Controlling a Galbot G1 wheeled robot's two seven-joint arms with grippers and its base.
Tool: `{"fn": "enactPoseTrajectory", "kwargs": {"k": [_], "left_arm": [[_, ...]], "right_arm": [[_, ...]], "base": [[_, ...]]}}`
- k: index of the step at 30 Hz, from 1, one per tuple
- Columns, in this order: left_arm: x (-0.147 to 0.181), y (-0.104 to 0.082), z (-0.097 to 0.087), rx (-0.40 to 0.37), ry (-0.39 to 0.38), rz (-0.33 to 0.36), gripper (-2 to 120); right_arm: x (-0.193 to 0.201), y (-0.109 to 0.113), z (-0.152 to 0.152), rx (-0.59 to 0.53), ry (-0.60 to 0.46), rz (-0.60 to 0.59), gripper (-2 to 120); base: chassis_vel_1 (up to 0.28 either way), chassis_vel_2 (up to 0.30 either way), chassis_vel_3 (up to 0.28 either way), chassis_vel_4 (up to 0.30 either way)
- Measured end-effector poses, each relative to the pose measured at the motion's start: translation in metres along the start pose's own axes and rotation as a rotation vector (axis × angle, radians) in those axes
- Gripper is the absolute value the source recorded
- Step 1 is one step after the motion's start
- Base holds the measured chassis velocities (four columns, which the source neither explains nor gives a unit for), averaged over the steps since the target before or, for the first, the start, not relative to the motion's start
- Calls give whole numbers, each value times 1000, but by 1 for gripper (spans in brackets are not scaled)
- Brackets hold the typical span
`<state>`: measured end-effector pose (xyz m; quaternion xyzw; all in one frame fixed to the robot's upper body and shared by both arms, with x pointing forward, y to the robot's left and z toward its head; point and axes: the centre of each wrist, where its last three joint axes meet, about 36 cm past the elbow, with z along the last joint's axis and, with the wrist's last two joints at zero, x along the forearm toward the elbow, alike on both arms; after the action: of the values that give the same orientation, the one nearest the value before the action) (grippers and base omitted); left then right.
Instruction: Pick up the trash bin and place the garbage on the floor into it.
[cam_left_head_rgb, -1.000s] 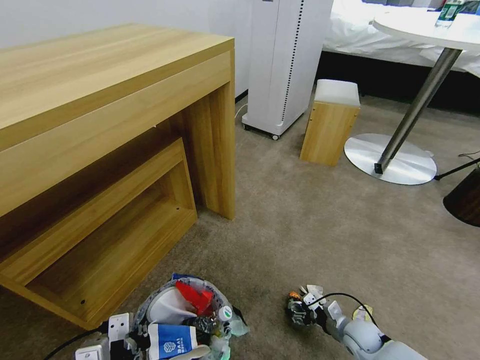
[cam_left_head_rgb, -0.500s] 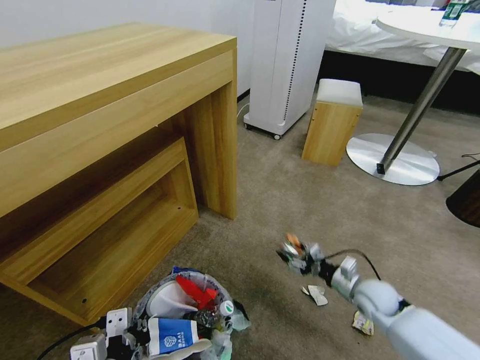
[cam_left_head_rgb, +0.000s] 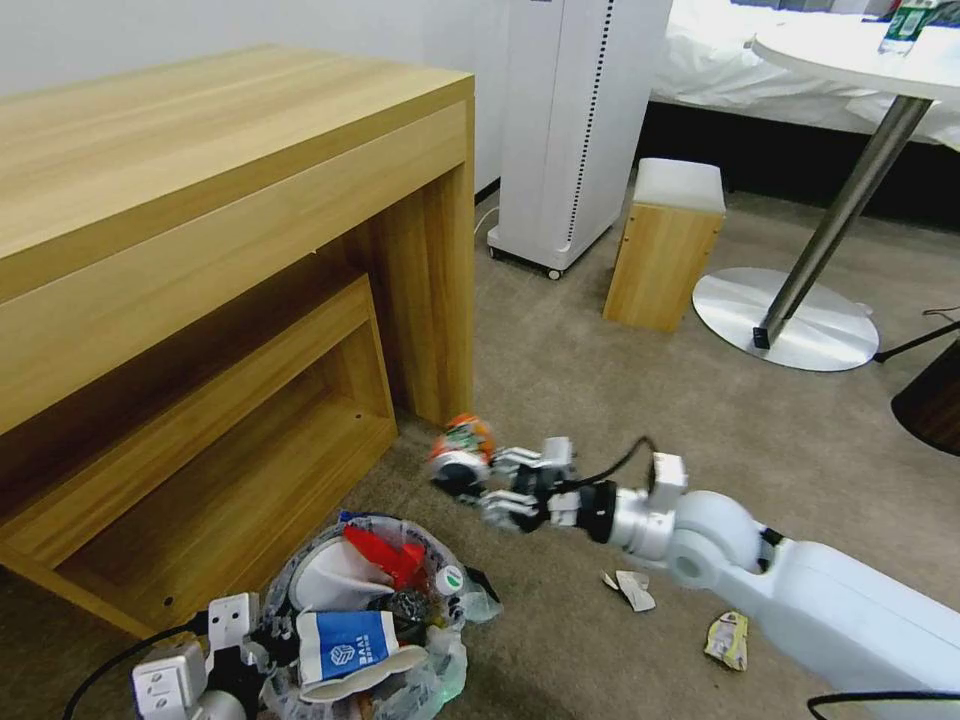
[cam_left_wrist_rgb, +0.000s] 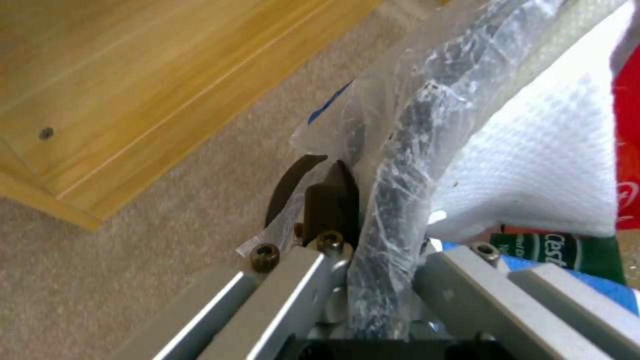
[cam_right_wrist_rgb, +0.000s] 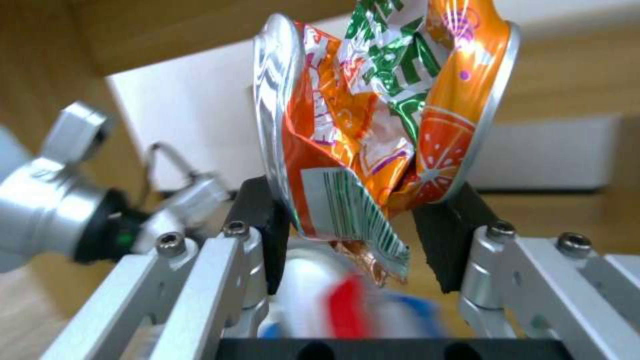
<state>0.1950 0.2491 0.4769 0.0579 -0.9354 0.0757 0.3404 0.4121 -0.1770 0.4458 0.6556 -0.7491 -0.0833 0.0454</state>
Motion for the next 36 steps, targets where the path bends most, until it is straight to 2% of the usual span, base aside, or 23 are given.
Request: {"fn": "enactPoseTrajectory", "kwargs": {"k": [6,12,16,19,21,24,27,29,31,36], "left_arm": [[0,-1,4,-6,3,-6,0],[-1,4,-2,-9,-17,-19,0],[0,1,7,-21,-6,-23,0],[-1,-2,12,-23,0,-23,0],[0,-2,16,-35,1,-29,0],[-1,-1,18,-44,3,-32,0],[-1,-1,20,-54,2,-35,0],[0,-1,21,-57,3,-35,0],[0,-3,25,-67,2,-34,0],[-1,-2,18,-57,-7,-21,0]], "right_arm": [[-35,18,36,-87,83,-58,39],[-43,29,54,-124,126,-83,39],[-40,31,62,-112,158,-101,39],[-36,31,61,-101,173,-118,44],[-32,27,59,-87,180,-129,55],[-32,24,56,-76,179,-130,63],[-33,19,49,-58,174,-130,80],[-34,18,46,-53,171,-132,82],[-36,15,43,-41,171,-132,92],[-39,8,32,-11,147,-113,100]], "base": [[0,0,0,0],[0,0,0,0],[0,0,0,0],[0,0,0,0],[0,0,0,0],[0,0,0,0],[0,0,0,0],[0,0,0,0],[0,0,0,0],[0,0,0,0]]}}
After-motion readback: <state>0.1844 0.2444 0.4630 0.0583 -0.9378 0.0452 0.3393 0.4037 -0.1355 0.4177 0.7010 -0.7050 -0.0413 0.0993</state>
